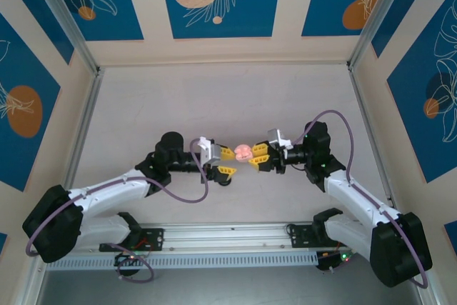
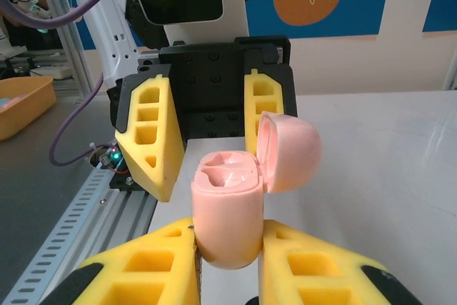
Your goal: Insert wireless bluetooth earbuds into charging case
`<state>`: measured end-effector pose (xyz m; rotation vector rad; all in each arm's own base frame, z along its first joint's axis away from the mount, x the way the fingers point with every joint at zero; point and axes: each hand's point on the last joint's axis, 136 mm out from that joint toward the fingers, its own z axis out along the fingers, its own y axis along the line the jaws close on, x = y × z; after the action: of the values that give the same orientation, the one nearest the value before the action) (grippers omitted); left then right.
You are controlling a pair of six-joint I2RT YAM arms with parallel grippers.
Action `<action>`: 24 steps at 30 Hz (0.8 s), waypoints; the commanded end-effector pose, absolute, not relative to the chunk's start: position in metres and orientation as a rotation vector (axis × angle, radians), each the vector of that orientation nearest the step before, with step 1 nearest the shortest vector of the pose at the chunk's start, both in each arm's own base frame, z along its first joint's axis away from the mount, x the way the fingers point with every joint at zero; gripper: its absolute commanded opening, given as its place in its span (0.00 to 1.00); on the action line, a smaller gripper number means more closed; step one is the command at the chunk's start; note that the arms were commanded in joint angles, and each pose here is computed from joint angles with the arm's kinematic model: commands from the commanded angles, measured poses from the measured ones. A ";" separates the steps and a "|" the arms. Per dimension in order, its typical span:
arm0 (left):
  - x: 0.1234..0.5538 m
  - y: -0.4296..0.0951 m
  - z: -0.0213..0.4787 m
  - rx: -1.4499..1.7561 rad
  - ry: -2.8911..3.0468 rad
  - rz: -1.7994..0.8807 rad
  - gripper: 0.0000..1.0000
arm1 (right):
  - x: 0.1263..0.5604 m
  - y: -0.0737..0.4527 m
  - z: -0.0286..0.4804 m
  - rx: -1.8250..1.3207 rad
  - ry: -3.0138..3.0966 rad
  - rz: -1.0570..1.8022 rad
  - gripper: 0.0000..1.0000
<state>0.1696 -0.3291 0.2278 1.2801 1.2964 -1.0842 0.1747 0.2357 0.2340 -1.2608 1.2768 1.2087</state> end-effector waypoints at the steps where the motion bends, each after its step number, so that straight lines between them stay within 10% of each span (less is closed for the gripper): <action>1: 0.164 -0.331 0.237 1.278 1.238 -1.133 0.44 | 0.163 0.238 0.238 -1.291 1.226 1.241 0.23; 24: 0.165 -0.336 0.251 1.213 1.166 -1.200 0.38 | 0.159 0.247 0.237 -1.302 1.215 1.260 0.23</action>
<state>0.1716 -0.3363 0.2445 1.2058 1.2206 -1.1689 0.1620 0.2457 0.2425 -1.3025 1.2081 1.2425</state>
